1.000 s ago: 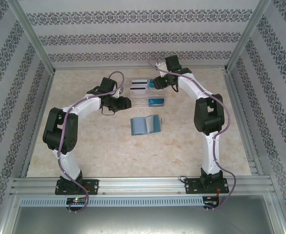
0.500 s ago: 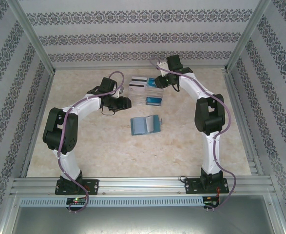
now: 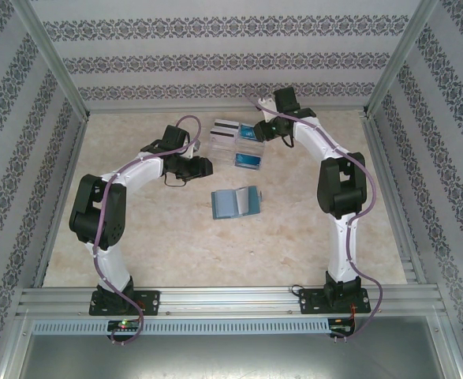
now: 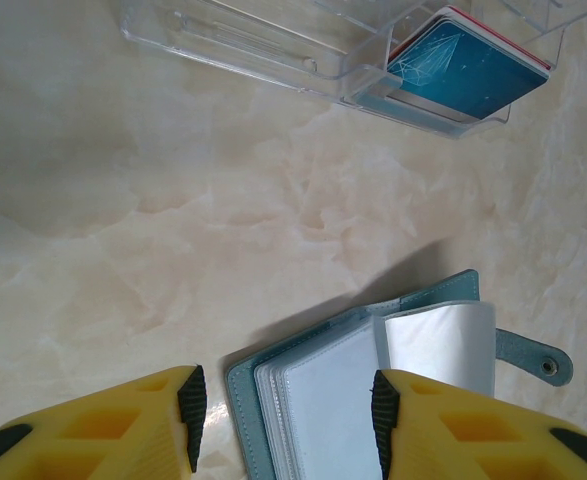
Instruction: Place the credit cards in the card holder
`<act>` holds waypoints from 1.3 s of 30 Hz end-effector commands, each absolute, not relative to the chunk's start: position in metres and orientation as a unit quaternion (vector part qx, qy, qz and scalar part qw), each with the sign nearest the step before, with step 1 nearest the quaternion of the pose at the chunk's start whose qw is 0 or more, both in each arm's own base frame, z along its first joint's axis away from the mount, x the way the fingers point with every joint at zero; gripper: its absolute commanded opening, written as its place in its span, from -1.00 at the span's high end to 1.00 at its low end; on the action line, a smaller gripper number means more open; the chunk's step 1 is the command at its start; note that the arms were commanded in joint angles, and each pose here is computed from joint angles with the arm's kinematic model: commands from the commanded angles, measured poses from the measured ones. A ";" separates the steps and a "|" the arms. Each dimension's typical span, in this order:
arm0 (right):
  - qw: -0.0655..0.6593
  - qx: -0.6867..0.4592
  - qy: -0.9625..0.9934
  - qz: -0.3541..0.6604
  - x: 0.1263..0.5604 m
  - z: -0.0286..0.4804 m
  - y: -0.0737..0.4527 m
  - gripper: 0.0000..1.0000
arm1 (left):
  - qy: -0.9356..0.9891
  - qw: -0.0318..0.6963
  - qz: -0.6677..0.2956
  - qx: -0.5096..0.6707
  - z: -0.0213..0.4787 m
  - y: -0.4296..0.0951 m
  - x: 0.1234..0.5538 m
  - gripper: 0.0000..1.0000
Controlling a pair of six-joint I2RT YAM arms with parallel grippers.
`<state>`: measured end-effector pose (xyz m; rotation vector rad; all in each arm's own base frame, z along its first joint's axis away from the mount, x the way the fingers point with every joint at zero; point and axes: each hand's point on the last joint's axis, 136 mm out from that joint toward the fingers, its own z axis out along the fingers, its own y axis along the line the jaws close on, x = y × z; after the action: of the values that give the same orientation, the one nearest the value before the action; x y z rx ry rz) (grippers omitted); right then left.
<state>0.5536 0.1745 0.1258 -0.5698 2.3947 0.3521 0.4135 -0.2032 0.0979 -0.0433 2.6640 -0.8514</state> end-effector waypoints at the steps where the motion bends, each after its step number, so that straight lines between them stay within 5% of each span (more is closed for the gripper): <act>1: 0.328 -0.207 0.910 0.148 0.557 0.135 0.171 0.20 | 0.931 0.183 -0.315 -0.016 0.107 -0.206 0.425 0.01; 6: 0.323 -0.206 0.911 0.150 0.557 0.132 0.170 0.22 | 0.931 0.182 -0.316 -0.017 0.107 -0.206 0.427 0.01; 9: 0.319 -0.213 0.910 0.157 0.555 0.130 0.173 -0.17 | 0.930 0.183 -0.317 -0.015 0.108 -0.208 0.427 0.01; 14: 0.316 -0.241 0.911 0.110 0.557 0.127 0.170 -0.45 | 0.929 0.183 -0.320 -0.013 0.109 -0.210 0.429 0.01; 28: 0.281 -0.364 0.884 0.081 0.559 0.123 0.199 -0.49 | 0.932 0.181 -0.313 -0.020 0.105 -0.208 0.437 0.01; 39: 0.280 -0.357 0.889 0.062 0.569 0.117 0.193 -0.49 | 0.931 0.220 -0.290 -0.043 0.103 -0.186 0.497 -0.04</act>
<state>0.5684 0.1928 0.1171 -0.9362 2.3824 0.1886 0.4793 -0.1905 0.1026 -0.1124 2.5954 -0.8367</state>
